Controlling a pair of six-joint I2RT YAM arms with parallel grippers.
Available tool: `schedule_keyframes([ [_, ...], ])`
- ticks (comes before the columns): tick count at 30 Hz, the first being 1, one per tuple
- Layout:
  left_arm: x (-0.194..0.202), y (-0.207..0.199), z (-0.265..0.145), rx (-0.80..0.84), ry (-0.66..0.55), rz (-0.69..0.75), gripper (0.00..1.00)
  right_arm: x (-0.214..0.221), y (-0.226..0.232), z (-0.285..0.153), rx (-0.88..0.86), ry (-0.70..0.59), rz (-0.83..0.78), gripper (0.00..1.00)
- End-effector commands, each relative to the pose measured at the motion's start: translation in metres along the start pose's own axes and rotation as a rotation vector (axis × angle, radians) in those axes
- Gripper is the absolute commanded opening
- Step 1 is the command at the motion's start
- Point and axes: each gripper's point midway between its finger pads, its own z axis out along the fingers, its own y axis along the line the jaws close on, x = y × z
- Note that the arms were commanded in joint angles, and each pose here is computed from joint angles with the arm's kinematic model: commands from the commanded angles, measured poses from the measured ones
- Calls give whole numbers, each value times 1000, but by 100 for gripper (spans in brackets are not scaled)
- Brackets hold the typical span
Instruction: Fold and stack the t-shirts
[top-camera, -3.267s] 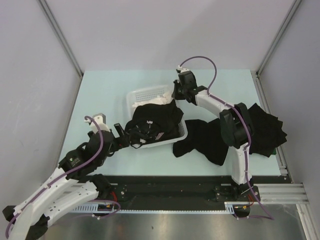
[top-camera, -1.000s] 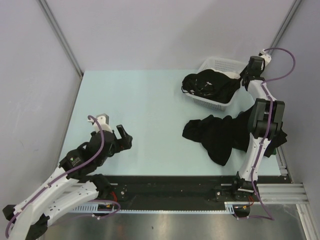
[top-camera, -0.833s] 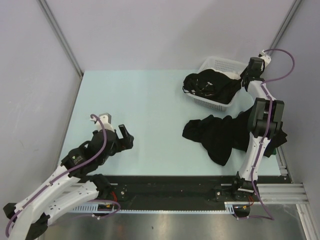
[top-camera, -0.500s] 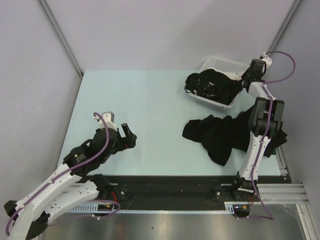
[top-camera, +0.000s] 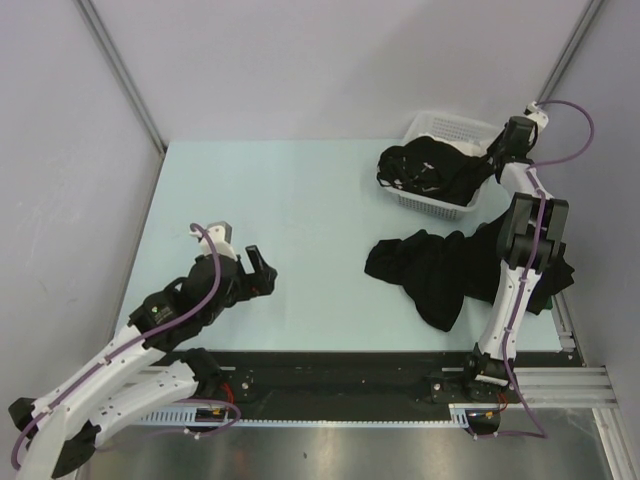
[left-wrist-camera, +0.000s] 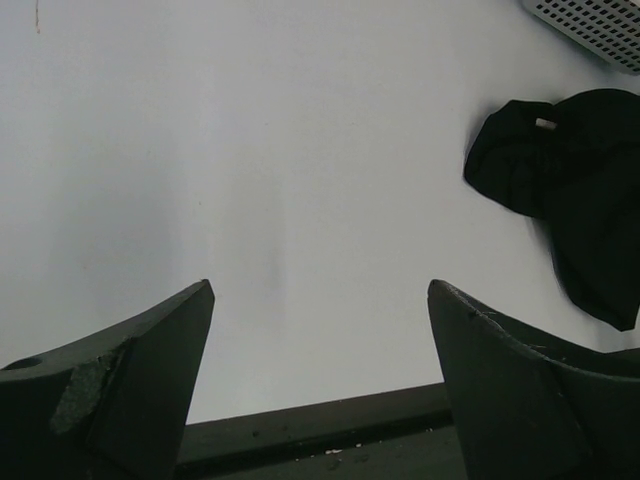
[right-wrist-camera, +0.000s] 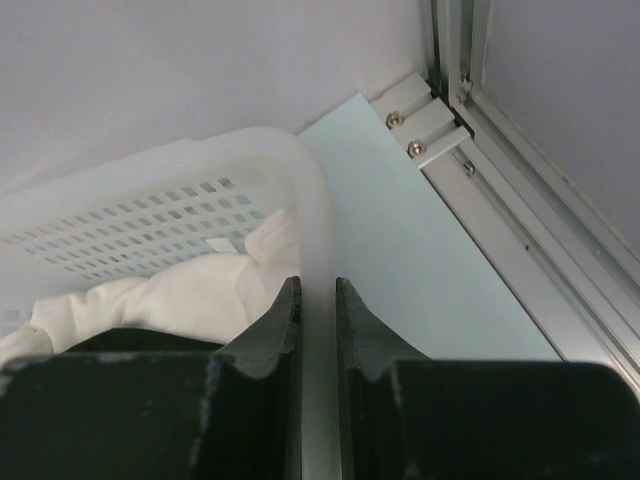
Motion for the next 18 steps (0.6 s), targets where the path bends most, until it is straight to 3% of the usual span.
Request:
schedule_keyframes([
  [1, -7, -14, 0, 52, -15, 4, 93, -129, 33, -7, -81, -411, 80, 0],
  [18, -2, -24, 8, 72, 9, 18, 93, -132, 34, 12, -138, -490, 98, 0],
])
